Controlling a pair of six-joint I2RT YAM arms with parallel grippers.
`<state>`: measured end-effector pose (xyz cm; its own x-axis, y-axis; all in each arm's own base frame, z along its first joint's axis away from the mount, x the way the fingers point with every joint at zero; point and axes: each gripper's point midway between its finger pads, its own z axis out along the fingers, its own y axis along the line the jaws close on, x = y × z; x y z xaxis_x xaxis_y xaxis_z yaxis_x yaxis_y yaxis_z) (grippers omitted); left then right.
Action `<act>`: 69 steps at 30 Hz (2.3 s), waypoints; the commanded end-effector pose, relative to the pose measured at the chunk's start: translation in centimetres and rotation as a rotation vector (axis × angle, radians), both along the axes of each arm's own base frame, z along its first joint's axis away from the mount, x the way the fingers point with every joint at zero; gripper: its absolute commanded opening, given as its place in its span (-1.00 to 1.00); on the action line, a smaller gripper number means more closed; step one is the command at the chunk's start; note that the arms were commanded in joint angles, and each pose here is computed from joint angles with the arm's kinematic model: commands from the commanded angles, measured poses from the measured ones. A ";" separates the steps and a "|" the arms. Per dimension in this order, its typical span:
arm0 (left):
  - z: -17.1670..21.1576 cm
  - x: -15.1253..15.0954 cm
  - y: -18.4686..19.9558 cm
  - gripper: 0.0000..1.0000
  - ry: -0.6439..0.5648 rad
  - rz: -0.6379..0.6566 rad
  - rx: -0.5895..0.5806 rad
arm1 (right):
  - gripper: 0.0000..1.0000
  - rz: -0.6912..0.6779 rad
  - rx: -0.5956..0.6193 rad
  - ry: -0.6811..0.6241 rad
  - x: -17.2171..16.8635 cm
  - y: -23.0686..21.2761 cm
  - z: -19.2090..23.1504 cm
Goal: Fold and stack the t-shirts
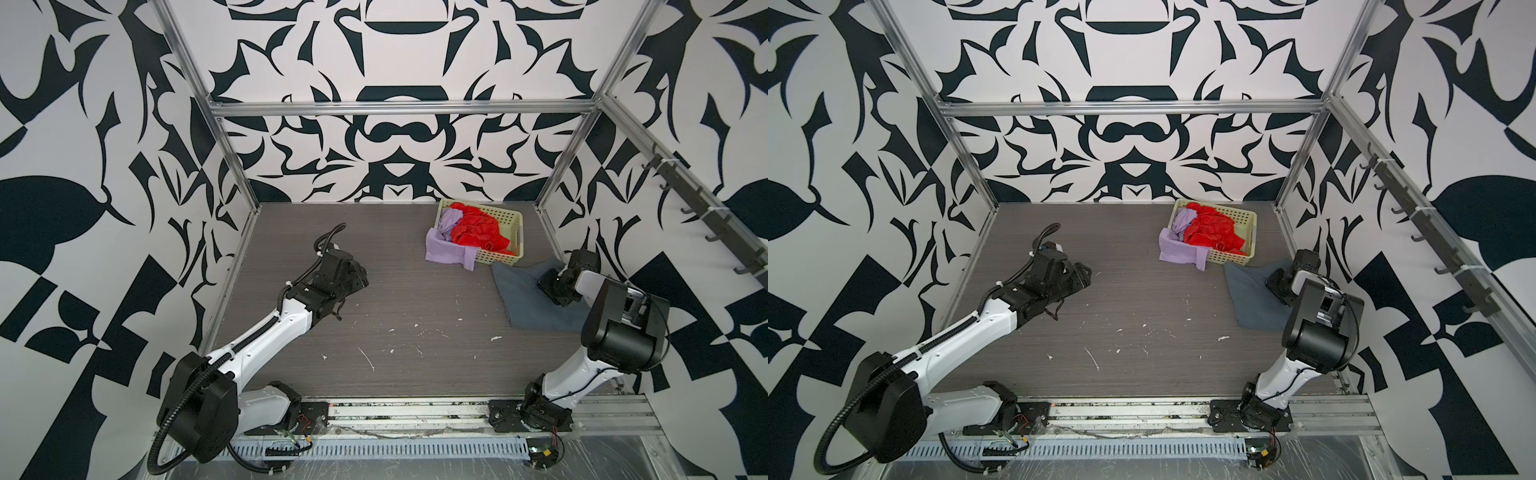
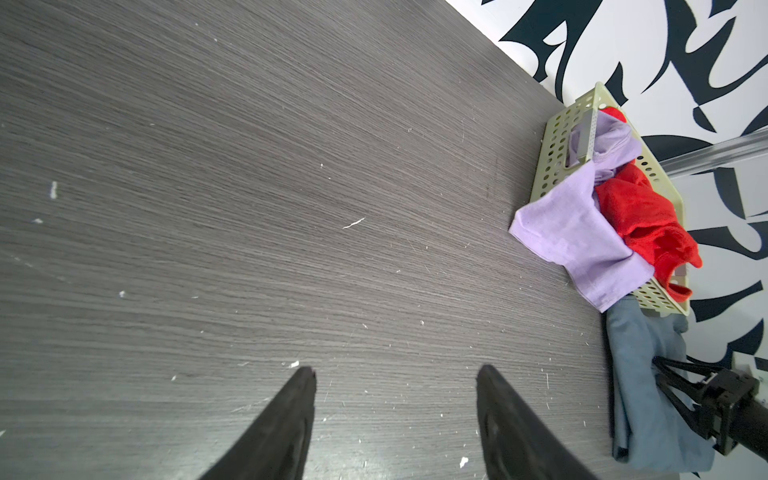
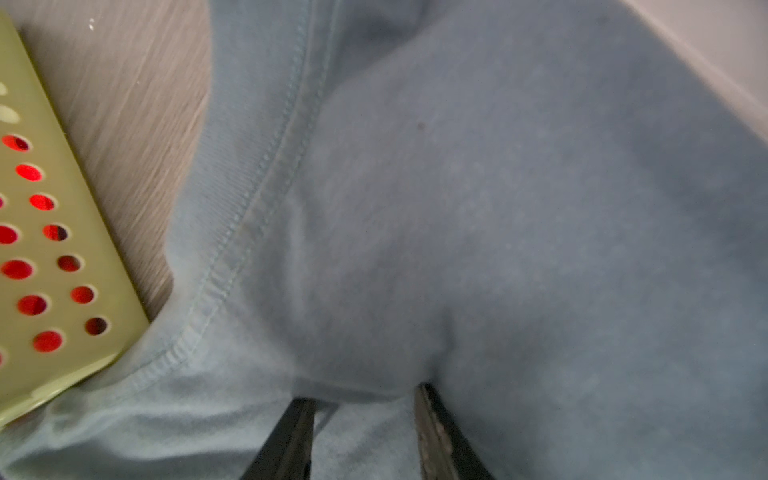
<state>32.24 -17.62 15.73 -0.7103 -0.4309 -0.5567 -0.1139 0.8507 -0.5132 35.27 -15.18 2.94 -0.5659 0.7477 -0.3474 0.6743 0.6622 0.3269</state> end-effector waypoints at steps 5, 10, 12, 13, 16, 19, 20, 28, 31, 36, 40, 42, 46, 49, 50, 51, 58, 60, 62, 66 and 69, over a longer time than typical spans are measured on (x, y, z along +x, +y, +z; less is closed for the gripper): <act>1.1 0.3 0.1 0.29 -0.021 0.011 -0.015 | -0.09 -0.010 0.089 0.000 -1.3 1.4 1.0; 1.6 0.4 0.4 0.34 -0.038 -0.001 0.020 | 0.20 -0.002 0.014 -0.160 -0.9 1.6 8.0; 2.1 0.6 0.7 0.37 -0.054 -0.006 0.038 | 0.32 0.025 -0.022 -0.233 -0.6 2.3 11.3; 2.4 0.8 0.8 0.38 -0.066 -0.010 0.047 | 0.44 0.051 -0.046 -0.271 -0.4 2.9 13.0; 3.5 1.5 2.0 0.49 -0.104 -0.004 0.109 | 0.52 0.173 -0.168 -0.329 0.4 6.1 17.3; 4.7 2.3 3.8 0.98 -0.139 0.009 0.170 | 0.55 0.285 -0.339 -0.381 0.7 9.7 20.3; 5.1 2.6 4.5 0.98 -0.148 0.022 0.191 | 0.56 0.311 -0.371 -0.420 0.7 10.7 21.0; 6.2 4.1 13.2 0.99 -0.231 0.226 0.368 | 0.85 0.530 -0.537 -0.521 -0.8 17.1 17.6; 5.7 4.1 16.3 0.99 -0.270 0.299 0.430 | 0.99 0.442 -0.639 -0.455 -1.4 14.9 15.6; 2.9 3.3 20.3 0.98 -0.283 0.381 0.482 | 0.99 0.345 -0.739 -0.424 -1.4 12.7 13.5; 1.3 1.9 22.1 0.99 -0.343 0.423 0.529 | 0.99 0.322 -0.798 -0.428 -0.4 12.1 12.0; 0.6 1.4 22.9 0.98 -0.388 0.448 0.538 | 0.99 0.316 -0.815 -0.446 0.0 12.0 11.3; -1.9 0.7 23.7 0.98 -0.397 0.472 0.522 | 0.99 0.332 -0.813 -0.458 1.2 12.3 9.4; -3.3 0.6 24.4 0.99 -0.378 0.505 0.549 | 0.99 0.334 -0.808 -0.488 2.0 12.6 8.3; -3.2 0.8 24.5 0.99 -0.382 0.508 0.553 | 0.99 0.339 -0.813 -0.498 2.2 12.7 8.1; -3.2 0.9 24.4 0.99 -0.378 0.502 0.554 | 0.99 0.338 -0.819 -0.513 2.4 12.7 8.0; -2.2 2.6 24.2 0.98 -0.488 0.483 0.566 | 0.99 0.397 -0.795 -0.542 2.7 13.5 5.8; -3.2 3.2 23.6 0.98 -0.452 0.431 0.576 | 0.99 0.394 -0.789 -0.574 2.7 13.4 5.8; -3.2 3.6 23.6 0.99 -0.448 0.414 0.594 | 0.99 0.437 -0.755 -0.564 2.8 13.9 5.5; -4.3 4.4 23.9 0.99 -0.532 0.425 0.623 | 0.99 0.482 -0.737 -0.575 3.1 14.5 5.3; -5.6 5.6 22.9 0.99 -0.504 0.351 0.615 | 0.99 0.524 -0.722 -0.585 3.3 15.2 5.2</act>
